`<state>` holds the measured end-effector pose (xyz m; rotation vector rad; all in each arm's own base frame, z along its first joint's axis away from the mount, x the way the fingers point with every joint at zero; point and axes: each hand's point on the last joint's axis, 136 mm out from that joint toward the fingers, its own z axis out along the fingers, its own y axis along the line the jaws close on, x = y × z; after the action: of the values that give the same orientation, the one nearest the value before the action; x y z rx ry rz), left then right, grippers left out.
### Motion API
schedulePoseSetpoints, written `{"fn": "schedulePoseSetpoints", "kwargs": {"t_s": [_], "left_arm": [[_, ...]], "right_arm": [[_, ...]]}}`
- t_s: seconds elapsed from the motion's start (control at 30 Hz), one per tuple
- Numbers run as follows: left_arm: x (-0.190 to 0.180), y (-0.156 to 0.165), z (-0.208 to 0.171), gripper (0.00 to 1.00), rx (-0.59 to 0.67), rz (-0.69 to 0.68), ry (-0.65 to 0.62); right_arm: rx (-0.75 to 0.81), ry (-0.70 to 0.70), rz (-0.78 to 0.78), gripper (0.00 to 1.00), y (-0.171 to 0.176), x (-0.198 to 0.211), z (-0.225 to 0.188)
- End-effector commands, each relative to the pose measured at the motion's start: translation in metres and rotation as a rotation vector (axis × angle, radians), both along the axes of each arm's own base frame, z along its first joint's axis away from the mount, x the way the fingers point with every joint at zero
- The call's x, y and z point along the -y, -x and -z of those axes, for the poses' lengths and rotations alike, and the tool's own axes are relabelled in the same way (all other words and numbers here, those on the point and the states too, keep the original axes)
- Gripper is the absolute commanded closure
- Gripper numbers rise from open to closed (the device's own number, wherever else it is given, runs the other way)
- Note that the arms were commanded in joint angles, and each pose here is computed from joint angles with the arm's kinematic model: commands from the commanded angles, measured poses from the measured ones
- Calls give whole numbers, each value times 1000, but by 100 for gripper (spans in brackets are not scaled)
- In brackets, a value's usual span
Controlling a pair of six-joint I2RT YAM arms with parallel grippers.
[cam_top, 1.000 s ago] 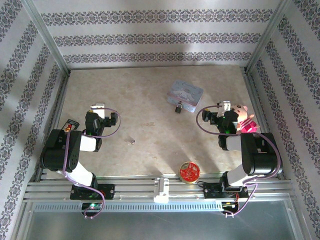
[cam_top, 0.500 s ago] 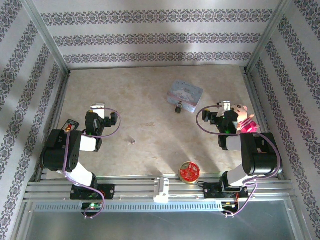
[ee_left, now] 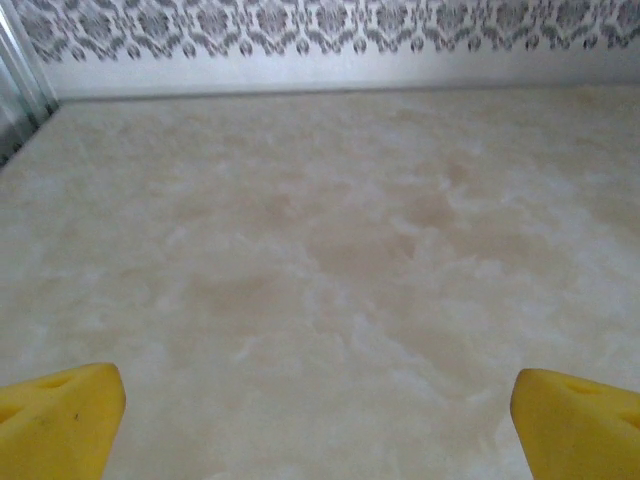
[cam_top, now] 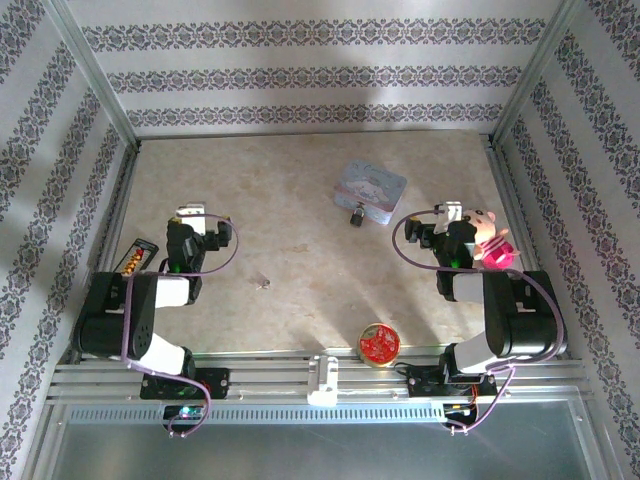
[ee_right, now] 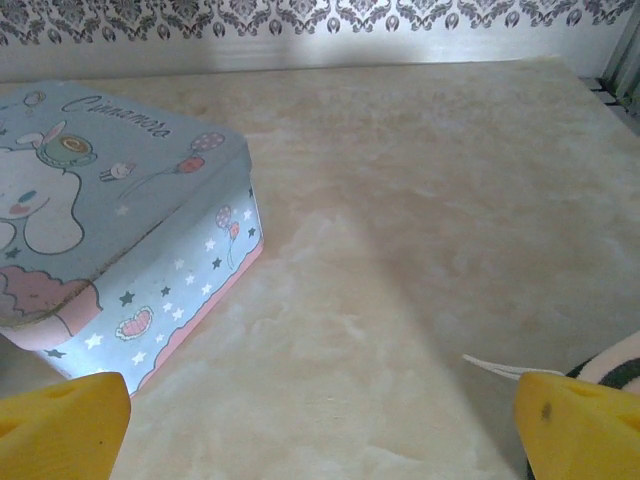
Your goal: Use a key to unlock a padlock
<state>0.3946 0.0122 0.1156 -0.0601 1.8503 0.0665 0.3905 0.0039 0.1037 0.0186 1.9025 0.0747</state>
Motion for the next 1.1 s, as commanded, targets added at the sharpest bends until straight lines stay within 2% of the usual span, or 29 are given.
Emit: {"fn": "schedulePoseSetpoints", "kwargs": {"t_s": [0.0,0.13,0.27,0.43,0.6,0.7,0.83,1.07], "left_arm": [[-12,7,-5,1,-7,-60,8],[-20,12,-17,1,10,-110,10],[-32,20,-34,1,53,-187,32],[-49,35,-46,1,79,-332,157],[-38,47,-49,1,8,-317,312],[-36,62,-47,1,-26,-358,416],[-33,86,-39,1,-110,-401,476],[2,115,-18,1,-303,-334,551]], "right_arm": [[45,19,35,2,-2,4,-19],[40,37,49,2,2,2,-30],[-44,31,90,2,8,2,-33],[-47,51,96,2,18,-9,-44],[-40,78,117,2,30,-20,-58],[-52,87,125,2,37,-26,-66],[-69,140,122,2,46,-41,-74],[-81,180,120,2,58,-64,-87]]}}
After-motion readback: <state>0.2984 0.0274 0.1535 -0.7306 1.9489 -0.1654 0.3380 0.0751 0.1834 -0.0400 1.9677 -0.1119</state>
